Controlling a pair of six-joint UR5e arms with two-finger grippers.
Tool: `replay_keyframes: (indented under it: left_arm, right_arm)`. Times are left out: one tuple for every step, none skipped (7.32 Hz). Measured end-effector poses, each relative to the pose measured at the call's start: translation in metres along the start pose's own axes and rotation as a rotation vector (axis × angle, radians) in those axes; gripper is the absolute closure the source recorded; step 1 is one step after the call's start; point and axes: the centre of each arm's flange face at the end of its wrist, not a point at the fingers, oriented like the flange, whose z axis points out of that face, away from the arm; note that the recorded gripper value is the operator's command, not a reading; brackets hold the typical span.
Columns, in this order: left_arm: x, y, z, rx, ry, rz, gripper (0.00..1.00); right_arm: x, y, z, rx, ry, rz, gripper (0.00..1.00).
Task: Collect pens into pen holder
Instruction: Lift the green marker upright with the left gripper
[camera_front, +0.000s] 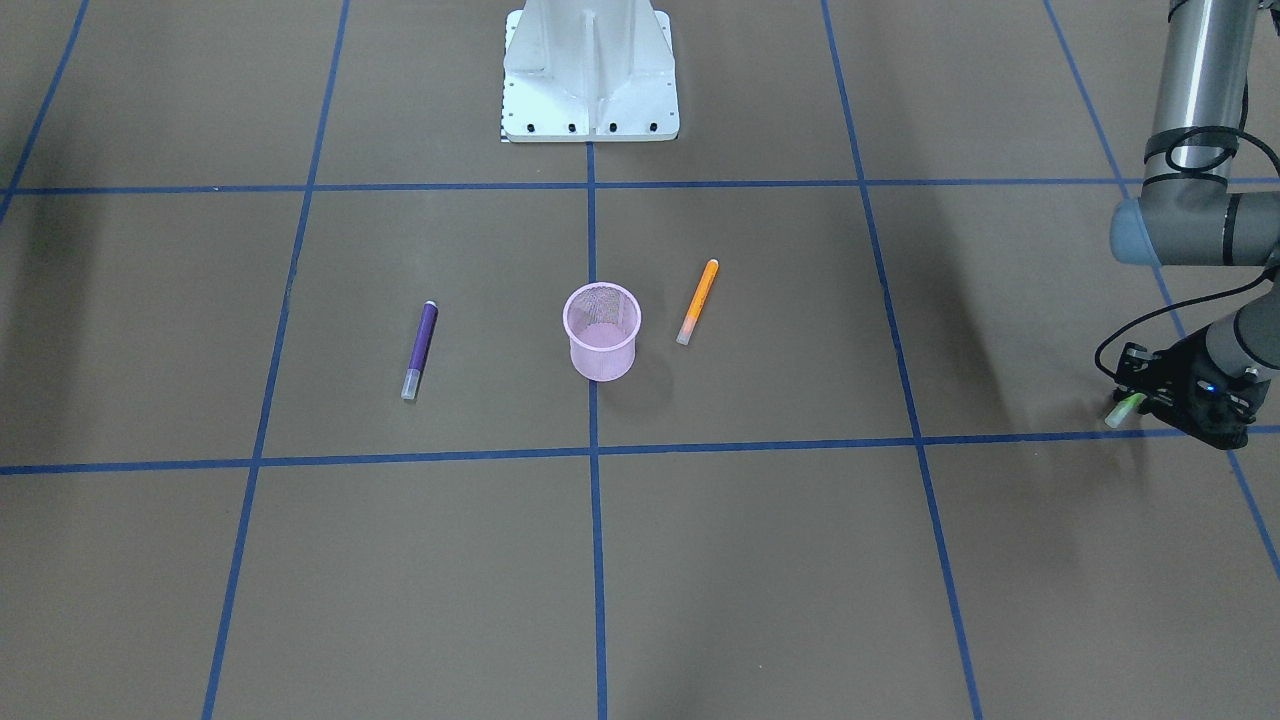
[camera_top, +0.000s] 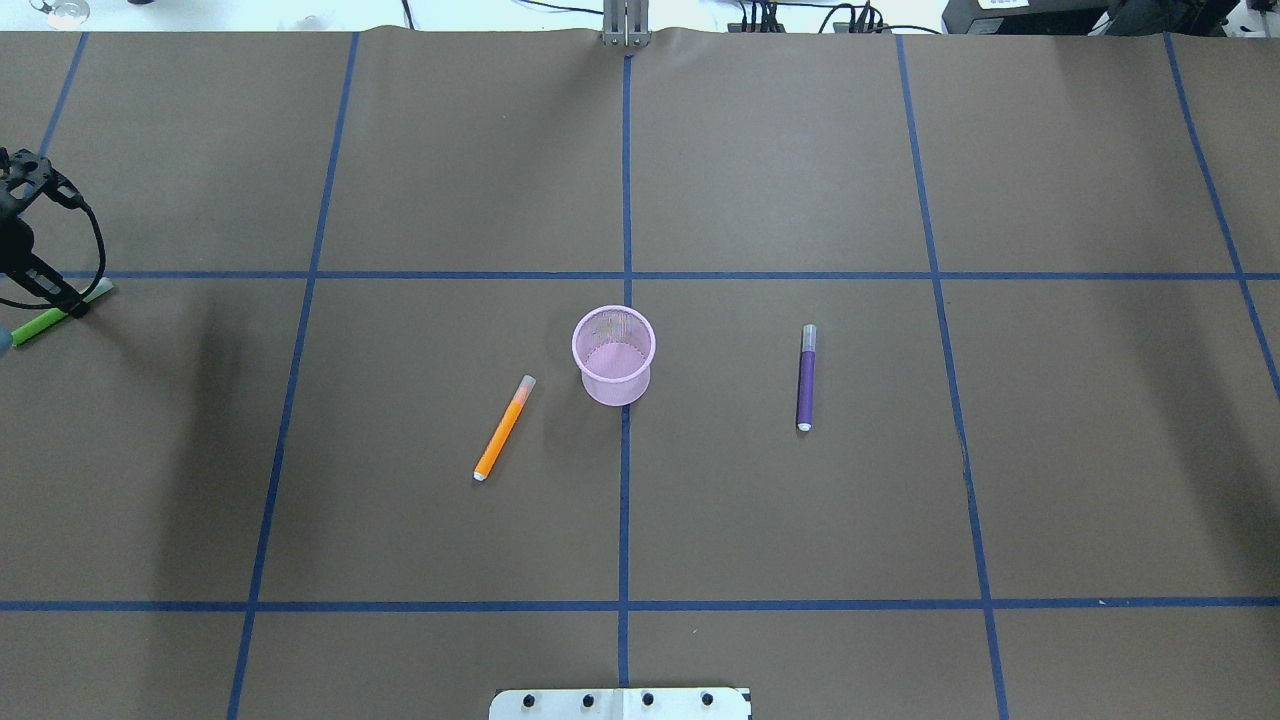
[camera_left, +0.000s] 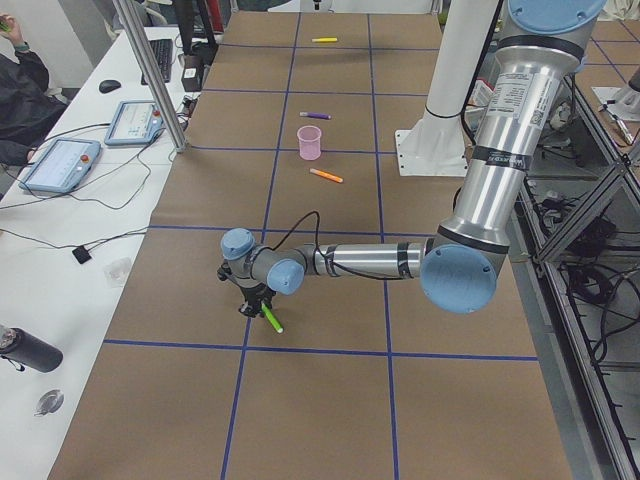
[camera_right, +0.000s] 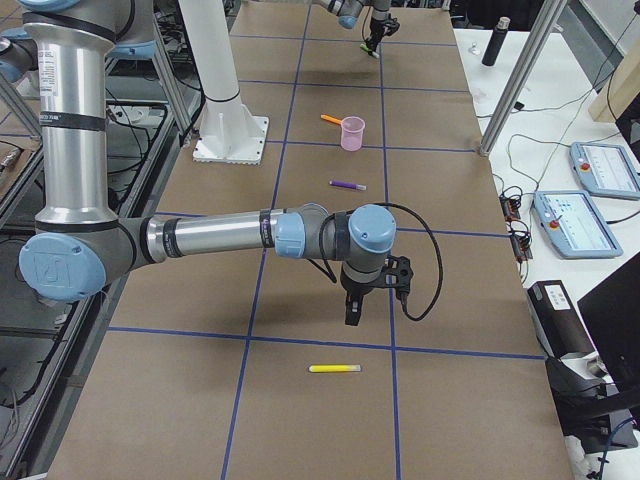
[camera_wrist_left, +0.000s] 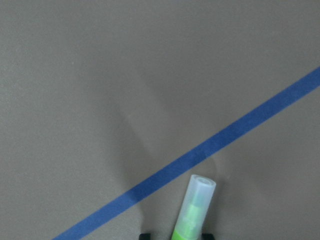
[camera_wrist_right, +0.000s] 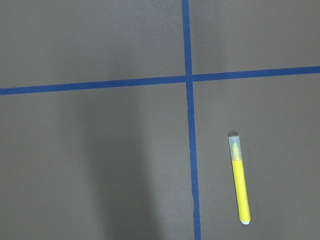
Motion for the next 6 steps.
replay_keyframes:
  left_arm:
    - [0.000,0.000,0.000,-0.001,0.000,-0.014,1.00]
    - [0.000,0.000,0.000,0.001,0.002,-0.040,1.00]
    - [0.003,-0.002,-0.003,0.008,0.005,-0.071,1.00]
    - [0.011,-0.008,-0.015,0.031,0.008,-0.090,1.00]
    - [0.020,-0.017,-0.038,0.072,0.007,-0.104,1.00]
    - [0.024,-0.028,-0.068,0.125,0.003,-0.143,1.00]
  right_arm:
    - [0.000,0.000,0.000,0.000,0.000,0.000,0.00]
    - [0.000,0.000,0.000,0.001,0.000,0.000,0.00]
    - [-0.003,-0.003,-0.003,0.004,0.000,-0.004,0.00]
    - [-0.008,-0.009,-0.007,0.010,-0.001,-0.011,0.00]
    - [-0.011,-0.012,-0.010,0.015,-0.003,-0.015,0.00]
    - [-0.012,-0.013,-0.011,0.018,-0.006,-0.019,0.00]
